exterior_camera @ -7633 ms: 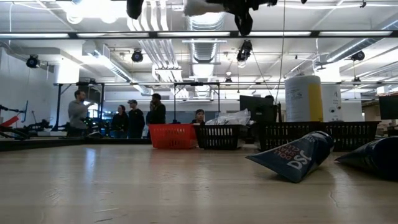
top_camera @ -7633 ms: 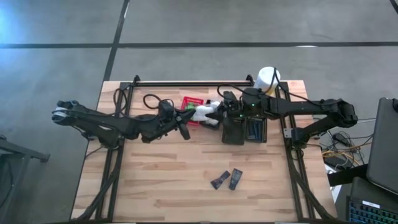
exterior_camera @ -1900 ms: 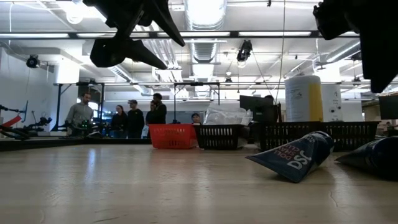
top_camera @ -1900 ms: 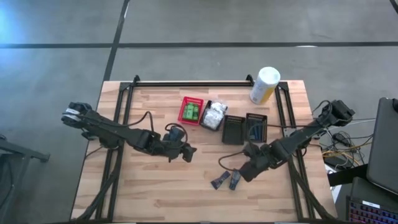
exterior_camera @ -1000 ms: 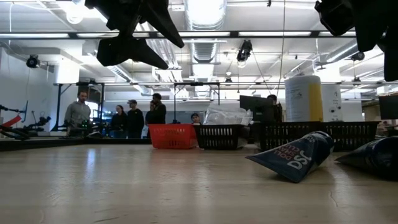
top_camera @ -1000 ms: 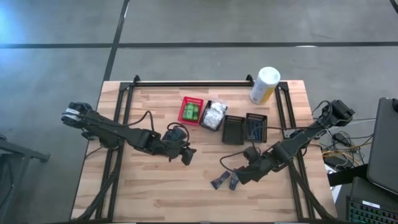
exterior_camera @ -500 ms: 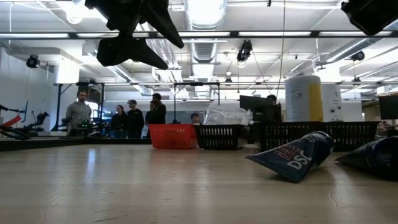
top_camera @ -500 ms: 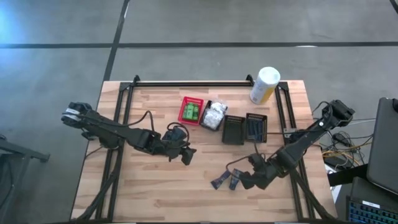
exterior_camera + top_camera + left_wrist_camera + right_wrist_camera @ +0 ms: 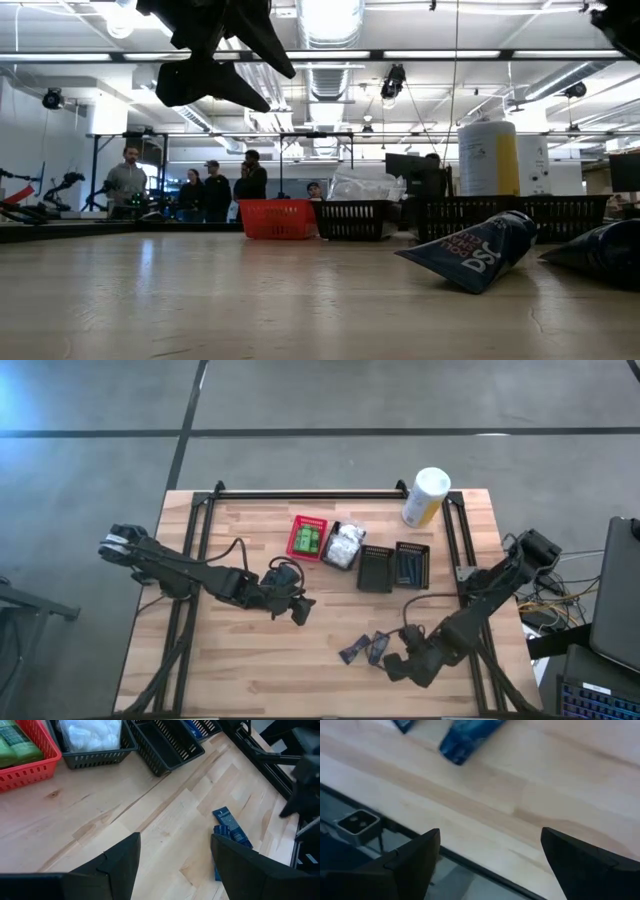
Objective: Pick & Place Travel size toiletries
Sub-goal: Put the shave cream into the middle black bin
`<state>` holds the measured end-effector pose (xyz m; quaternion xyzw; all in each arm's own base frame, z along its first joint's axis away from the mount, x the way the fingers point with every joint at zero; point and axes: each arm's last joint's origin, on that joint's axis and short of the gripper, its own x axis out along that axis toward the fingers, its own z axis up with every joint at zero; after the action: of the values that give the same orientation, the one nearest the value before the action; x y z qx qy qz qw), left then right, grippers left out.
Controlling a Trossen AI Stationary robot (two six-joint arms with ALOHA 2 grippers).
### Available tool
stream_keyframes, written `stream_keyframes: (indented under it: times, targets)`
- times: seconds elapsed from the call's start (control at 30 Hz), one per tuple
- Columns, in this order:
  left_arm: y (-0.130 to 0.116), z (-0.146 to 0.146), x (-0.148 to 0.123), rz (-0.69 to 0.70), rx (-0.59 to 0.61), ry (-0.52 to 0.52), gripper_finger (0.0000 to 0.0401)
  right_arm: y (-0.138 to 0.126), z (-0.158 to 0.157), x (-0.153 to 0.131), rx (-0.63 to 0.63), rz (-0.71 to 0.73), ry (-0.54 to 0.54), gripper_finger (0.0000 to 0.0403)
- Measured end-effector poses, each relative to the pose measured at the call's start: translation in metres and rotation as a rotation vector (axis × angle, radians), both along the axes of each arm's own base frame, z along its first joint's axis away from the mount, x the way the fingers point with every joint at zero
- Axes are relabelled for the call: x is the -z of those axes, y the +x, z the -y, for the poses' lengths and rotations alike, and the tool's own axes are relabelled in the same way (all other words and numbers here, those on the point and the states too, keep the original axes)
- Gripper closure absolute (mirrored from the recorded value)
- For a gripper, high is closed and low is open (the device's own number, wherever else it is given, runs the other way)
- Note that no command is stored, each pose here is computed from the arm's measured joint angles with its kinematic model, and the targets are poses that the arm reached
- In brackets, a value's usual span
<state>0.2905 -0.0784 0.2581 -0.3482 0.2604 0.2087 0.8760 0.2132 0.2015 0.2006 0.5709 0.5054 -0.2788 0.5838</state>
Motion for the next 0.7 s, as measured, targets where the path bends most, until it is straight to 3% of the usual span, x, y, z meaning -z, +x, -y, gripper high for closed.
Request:
stream_keyframes:
  times: [0.23, 0.7]
  targets:
    - [0.0, 0.0, 0.0, 0.0, 0.003, 0.002, 0.0156, 0.014, -0.012, 0.016, -0.005, -0.002, -0.012, 0.0053]
    - [-0.002, 0.002, 0.013, -0.015, 0.07, -0.075, 0.0156, 0.002, -0.001, 0.001, -0.022, -0.021, -0.079, 0.0094]
